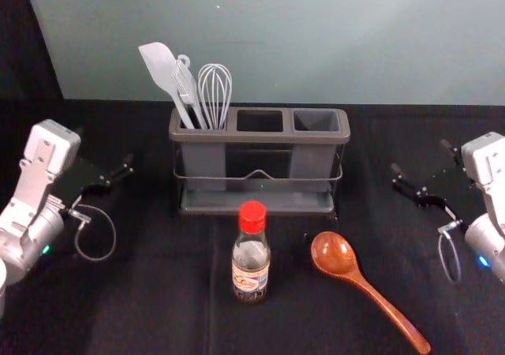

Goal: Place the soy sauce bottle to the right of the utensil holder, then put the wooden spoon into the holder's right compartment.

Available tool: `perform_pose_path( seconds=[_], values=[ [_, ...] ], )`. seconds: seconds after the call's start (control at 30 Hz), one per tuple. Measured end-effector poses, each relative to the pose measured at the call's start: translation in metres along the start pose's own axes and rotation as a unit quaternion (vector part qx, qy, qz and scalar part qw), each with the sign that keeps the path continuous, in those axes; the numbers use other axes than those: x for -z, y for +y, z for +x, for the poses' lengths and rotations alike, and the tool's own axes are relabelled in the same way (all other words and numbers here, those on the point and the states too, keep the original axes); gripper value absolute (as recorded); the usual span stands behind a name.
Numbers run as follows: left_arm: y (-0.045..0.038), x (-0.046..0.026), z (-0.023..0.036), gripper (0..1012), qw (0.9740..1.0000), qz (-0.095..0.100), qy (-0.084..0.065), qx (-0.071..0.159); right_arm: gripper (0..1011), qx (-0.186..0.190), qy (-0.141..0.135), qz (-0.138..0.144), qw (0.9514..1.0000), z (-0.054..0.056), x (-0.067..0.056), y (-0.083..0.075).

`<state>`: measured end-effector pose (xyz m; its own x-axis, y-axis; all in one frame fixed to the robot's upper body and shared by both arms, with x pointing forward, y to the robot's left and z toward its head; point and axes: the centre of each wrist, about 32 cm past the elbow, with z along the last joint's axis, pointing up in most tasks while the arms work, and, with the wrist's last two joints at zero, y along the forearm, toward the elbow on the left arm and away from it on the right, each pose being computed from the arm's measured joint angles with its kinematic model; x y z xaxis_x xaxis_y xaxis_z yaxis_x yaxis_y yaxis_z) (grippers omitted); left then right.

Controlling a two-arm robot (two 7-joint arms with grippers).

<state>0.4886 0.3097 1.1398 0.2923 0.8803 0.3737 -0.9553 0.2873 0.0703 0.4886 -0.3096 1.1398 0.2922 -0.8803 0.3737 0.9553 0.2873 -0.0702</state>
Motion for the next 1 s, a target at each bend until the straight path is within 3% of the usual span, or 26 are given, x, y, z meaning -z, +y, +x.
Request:
perform_pose_path(
  seconds=[1.0],
  values=[
    [0.0,0.0,0.0,1005,1.0,0.0,0.0,0.0,1002,0.0,0.0,0.0,1.0,0.0,0.0,0.0]
  ],
)
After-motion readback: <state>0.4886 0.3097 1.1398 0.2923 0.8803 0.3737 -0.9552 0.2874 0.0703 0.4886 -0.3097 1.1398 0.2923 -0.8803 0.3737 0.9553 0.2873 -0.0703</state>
